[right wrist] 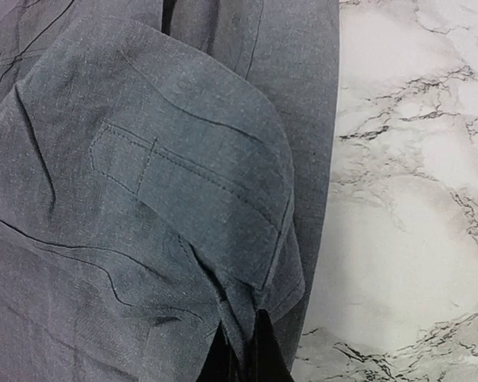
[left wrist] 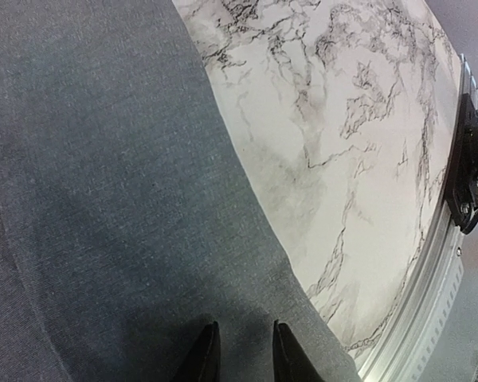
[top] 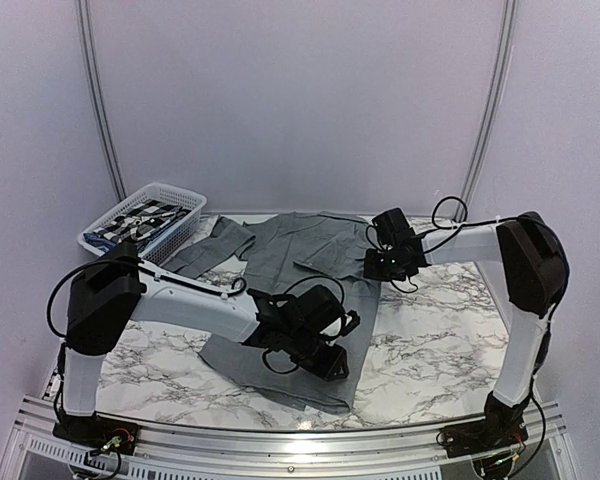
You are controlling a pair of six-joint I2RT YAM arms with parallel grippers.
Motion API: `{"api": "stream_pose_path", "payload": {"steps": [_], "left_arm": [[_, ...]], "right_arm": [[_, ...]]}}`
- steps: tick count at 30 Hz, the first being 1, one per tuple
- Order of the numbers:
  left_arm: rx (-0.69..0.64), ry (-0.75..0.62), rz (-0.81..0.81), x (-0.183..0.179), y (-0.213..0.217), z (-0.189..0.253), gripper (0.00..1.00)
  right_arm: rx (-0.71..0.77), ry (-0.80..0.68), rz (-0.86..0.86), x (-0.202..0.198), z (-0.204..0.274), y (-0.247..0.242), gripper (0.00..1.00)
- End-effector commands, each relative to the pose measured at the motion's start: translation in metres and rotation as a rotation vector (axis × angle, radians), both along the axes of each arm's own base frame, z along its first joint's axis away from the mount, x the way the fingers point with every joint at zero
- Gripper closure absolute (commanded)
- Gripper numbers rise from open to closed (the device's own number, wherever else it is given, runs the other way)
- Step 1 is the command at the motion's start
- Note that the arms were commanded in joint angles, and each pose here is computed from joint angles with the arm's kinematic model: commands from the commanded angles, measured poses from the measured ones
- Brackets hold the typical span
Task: Fold and stack the long sleeve shirts
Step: Move the 1/3-folded shirt to the center of the board, then place the sleeve of the 1/3-folded shirt.
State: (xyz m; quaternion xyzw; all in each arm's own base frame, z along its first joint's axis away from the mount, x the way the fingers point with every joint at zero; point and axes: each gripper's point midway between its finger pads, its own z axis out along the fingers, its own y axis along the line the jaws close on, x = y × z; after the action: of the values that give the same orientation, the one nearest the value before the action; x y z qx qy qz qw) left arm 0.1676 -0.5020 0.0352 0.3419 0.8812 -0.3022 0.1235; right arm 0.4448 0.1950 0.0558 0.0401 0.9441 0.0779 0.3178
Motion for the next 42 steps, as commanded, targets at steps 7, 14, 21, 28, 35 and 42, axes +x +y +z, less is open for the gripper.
{"api": "stream_pose_path", "payload": {"steps": [7, 14, 21, 28, 35, 42], "left_arm": [[-0.071, -0.105, 0.129, 0.036, 0.023, 0.073, 0.74], [-0.087, -0.110, 0.218, 0.059, 0.047, 0.088, 0.71], [-0.084, -0.092, 0.303, 0.078, 0.068, 0.088, 0.71], [-0.090, -0.081, 0.321, 0.078, 0.072, 0.082, 0.71], [-0.085, -0.068, 0.328, 0.079, 0.075, 0.075, 0.72], [-0.090, -0.058, 0.337, 0.081, 0.075, 0.073, 0.72]], "right_arm": [[0.047, -0.109, 0.035, 0.001, 0.081, 0.015, 1.00], [0.083, -0.092, 0.093, -0.029, 0.096, 0.046, 1.00], [0.178, -0.029, 0.128, -0.070, 0.088, 0.066, 1.00], [0.203, 0.037, 0.159, -0.104, 0.063, 0.079, 1.00], [0.216, 0.040, 0.265, -0.134, 0.065, 0.093, 0.64], [0.074, -0.008, 0.310, -0.132, 0.075, 0.062, 0.40]]}}
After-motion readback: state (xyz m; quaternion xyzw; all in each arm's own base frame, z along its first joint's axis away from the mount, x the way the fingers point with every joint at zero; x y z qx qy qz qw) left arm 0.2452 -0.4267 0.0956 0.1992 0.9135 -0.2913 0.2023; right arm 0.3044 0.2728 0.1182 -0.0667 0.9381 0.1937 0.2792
